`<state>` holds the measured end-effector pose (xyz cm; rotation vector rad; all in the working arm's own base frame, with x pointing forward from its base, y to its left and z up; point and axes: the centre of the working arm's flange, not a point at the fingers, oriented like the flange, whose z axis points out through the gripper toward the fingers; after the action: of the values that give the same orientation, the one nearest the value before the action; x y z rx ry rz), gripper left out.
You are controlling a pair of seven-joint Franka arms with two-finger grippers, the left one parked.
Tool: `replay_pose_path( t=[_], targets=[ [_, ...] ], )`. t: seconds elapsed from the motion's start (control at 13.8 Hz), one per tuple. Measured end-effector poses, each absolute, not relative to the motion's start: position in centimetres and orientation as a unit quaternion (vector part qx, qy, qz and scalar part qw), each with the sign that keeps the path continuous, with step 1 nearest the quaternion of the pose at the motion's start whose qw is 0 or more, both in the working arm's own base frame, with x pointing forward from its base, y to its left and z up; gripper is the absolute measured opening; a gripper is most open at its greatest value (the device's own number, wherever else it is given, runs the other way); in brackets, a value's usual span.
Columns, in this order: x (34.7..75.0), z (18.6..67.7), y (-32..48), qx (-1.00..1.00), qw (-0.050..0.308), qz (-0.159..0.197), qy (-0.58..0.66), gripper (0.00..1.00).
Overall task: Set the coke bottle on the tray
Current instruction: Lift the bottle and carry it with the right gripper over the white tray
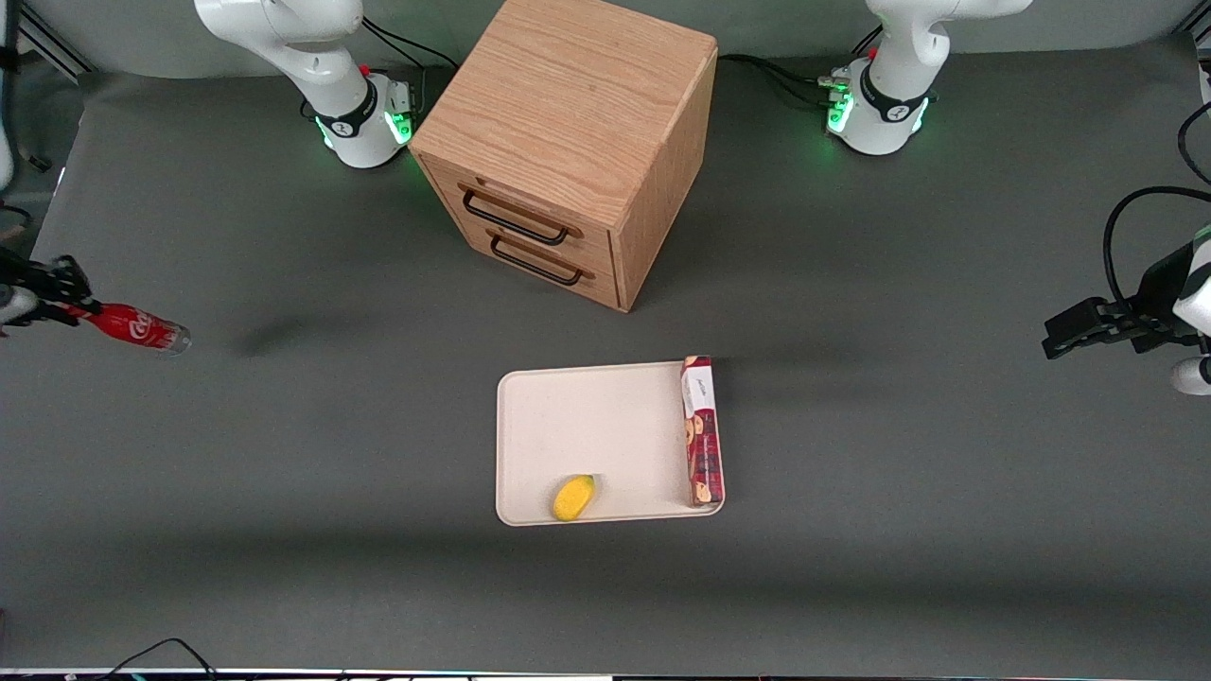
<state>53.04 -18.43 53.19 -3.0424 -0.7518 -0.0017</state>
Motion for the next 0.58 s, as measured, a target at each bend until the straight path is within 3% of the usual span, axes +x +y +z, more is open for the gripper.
replay_pose_path(
  t=[0.29, 0.43, 0.58],
  targets=[
    [54.6, 66.1, -4.6, -0.982, 0.001, -0.006, -0.190, 0.31],
    [55.1, 68.1, 3.5, -0.990, 0.006, 0.003, -0.142, 0.31],
    [56.1, 66.2, 12.5, -0.996, 0.016, 0.019, -0.090, 0.31]
  ],
)
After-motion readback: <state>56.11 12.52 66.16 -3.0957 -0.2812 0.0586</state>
